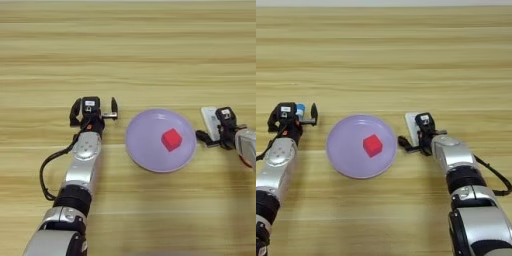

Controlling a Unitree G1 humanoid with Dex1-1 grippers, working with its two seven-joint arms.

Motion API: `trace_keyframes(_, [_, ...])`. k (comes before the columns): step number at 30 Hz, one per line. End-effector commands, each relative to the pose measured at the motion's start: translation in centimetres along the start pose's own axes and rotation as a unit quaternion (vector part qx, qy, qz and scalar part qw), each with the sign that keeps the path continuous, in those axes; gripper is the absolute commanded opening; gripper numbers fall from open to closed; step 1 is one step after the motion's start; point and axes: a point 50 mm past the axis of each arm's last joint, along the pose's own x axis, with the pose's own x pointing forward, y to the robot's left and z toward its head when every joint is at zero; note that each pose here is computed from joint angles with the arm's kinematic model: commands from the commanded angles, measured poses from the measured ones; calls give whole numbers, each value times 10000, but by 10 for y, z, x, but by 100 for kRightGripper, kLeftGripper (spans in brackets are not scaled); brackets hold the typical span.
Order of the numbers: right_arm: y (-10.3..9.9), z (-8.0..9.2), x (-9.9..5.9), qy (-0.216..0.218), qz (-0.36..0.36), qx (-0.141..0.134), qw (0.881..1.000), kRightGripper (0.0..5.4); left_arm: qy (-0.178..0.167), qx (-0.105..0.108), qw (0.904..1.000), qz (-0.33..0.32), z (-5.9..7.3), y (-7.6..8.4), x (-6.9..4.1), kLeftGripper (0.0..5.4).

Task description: Move the objects on the table

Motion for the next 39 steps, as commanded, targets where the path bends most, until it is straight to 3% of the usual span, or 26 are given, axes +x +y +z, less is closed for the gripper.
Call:
trace_keyframes(1, [2,-17,1,353,107,117,9993,536,78,43,10000,14,-1,-1,-1,540])
trace_keyframes(11, [1,-19,1,401,-15,-8,9992,536,77,41,10000,15,-1,-2,0,540])
trace_keyframes(34, [0,-20,3,468,-116,-147,9987,295,79,34,10000,13,-1,-2,0,540])
trace_keyframes(39, [1,-20,4,459,-129,-158,9987,290,82,31,10000,15,-1,-1,1,540])
